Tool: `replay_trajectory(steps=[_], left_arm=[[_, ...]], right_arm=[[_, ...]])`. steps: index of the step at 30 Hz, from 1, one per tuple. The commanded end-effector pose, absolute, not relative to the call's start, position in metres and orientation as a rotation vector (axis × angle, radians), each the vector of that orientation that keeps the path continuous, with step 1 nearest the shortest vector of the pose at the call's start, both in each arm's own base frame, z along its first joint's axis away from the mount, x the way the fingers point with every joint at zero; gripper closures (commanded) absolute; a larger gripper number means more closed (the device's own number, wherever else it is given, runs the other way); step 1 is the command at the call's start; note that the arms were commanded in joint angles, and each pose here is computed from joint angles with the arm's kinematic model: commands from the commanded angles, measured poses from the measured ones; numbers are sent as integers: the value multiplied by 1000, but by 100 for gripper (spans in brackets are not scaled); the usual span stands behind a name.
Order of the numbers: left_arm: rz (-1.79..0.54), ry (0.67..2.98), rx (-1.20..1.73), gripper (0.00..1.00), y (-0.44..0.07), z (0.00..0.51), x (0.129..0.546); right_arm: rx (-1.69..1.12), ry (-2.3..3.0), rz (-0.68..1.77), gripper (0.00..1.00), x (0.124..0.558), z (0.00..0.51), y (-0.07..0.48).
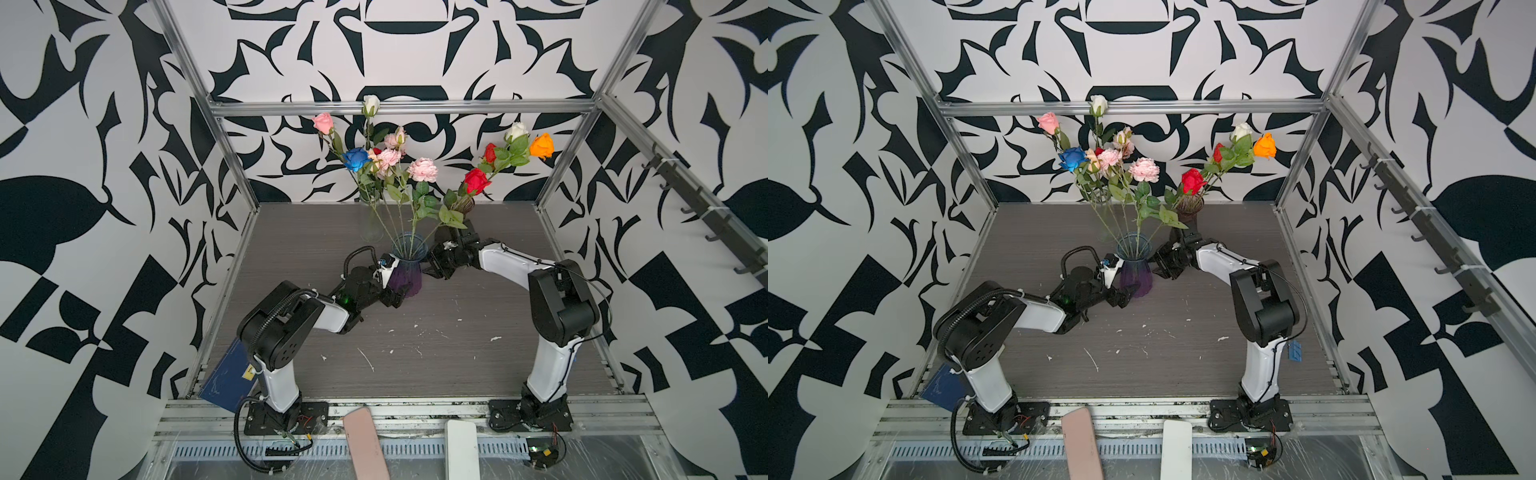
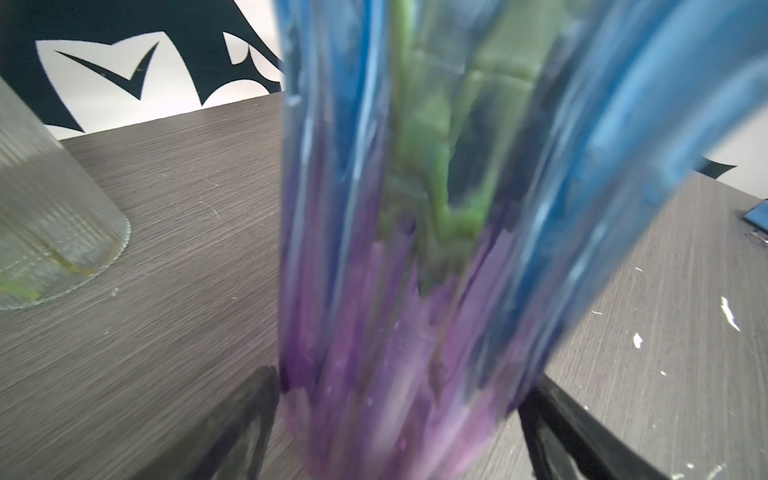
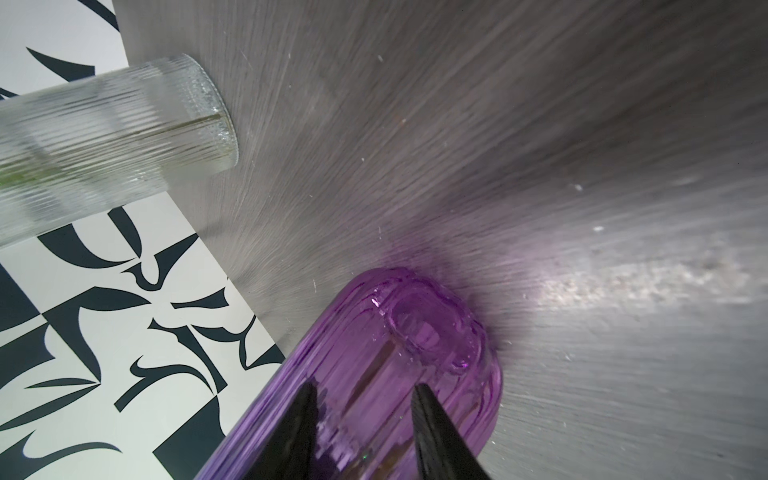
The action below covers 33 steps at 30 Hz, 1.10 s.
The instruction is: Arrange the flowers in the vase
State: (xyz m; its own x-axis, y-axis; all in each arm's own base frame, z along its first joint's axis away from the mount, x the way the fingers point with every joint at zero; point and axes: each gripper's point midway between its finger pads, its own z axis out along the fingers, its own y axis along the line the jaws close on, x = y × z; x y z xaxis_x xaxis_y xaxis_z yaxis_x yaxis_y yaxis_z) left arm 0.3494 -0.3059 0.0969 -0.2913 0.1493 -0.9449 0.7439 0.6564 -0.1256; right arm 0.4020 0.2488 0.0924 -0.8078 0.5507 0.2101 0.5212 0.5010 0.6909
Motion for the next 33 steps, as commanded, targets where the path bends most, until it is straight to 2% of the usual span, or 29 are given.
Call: replay_trajectory(steps=[1,12,16,24,28,33], left_arm=[[-697,1766,693,7,-305,108,353],[-709,1763,698,7,-306,108,351],[-700,1761,693,3,-302,110,349],[-677,1750,671,1,-292,119,343],[-645,1743,647,1,-282,126,339],[-582,1758,610,0,-260,133,327]], right_arm=[[922,2751,1233,59,376,104,254],[953,2744,1189,59,365,102,244],[981,2719,1151,58,365,106,233],[1062,2611,1053,57,375,121,170],[996,2582,847,57,372,130,119],[801,2591,442,53,353,140,66]])
